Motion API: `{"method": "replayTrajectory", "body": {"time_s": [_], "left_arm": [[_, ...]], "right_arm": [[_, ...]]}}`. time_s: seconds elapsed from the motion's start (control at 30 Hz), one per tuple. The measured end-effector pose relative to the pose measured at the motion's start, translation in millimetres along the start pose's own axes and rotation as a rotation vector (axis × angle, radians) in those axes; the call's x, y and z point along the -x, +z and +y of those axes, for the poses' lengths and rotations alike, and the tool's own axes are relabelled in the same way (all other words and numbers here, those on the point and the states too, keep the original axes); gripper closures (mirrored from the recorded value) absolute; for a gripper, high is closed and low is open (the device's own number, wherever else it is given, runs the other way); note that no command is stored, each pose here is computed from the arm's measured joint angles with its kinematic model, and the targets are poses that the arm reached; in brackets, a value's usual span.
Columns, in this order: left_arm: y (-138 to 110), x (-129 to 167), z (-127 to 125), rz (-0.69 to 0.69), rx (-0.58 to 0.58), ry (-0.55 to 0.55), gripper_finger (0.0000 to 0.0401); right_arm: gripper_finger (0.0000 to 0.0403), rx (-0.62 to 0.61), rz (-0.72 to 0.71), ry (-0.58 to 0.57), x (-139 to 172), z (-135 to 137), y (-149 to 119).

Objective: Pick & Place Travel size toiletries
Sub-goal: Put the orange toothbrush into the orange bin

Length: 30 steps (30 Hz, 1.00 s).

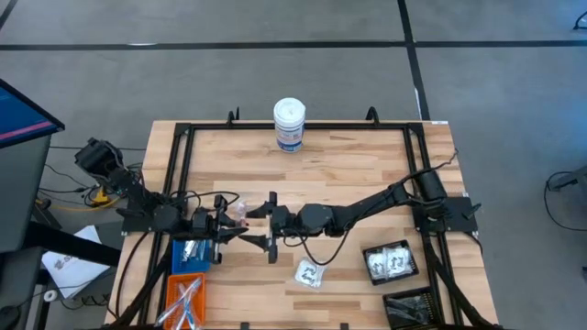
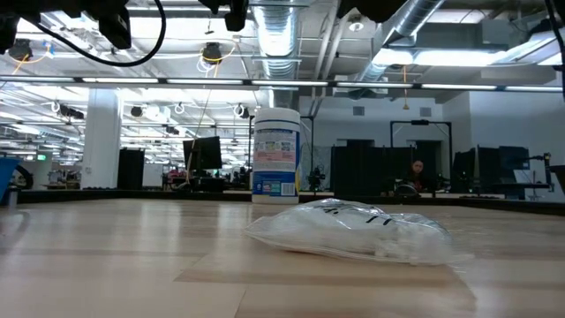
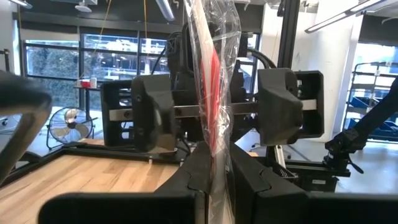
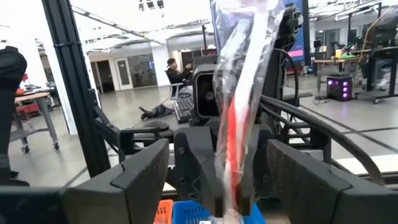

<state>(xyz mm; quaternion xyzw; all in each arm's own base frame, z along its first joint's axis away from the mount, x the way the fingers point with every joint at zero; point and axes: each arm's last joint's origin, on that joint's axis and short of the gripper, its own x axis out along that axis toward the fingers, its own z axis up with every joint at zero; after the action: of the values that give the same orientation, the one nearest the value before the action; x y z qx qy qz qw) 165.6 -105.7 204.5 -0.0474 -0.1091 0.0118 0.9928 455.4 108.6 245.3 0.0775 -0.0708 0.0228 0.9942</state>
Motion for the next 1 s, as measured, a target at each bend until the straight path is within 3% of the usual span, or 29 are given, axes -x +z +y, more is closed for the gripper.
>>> {"method": "replayTrajectory", "body": {"time_s": [0.17,0.4,0.47,0.67,0.8,1.0], "left_arm": [[0.0,0.0,0.0,0.0,0.002,0.0,0.0384],[-0.5,0.1,-1.1,0.001,-0.001,-0.038,0.0384],[-0.5,0.2,-1.1,0.001,-0.003,-0.042,0.0384],[-0.7,0.2,-2.2,0.0,0.0,-0.081,0.0375],[-2.4,0.4,-2.6,0.015,-0.009,-0.092,0.0335],[-9.1,0.8,-2.8,0.082,0.043,-0.094,0.0259]], "right_arm": [[0.0195,0.001,0.014,-0.002,0.0,-0.4,-1.4],[0.0355,0.036,0.026,-0.004,-0.3,-2.1,-2.3],[0.0385,0.061,0.026,0.006,0.2,0.3,-2.3],[0.0372,0.08,0.023,0.009,0.8,3.2,-2.3],[0.0393,0.089,0.037,0.009,0.9,3.7,-3.7],[0.0393,0.106,0.072,0.004,1.7,5.5,-7.8]]}}
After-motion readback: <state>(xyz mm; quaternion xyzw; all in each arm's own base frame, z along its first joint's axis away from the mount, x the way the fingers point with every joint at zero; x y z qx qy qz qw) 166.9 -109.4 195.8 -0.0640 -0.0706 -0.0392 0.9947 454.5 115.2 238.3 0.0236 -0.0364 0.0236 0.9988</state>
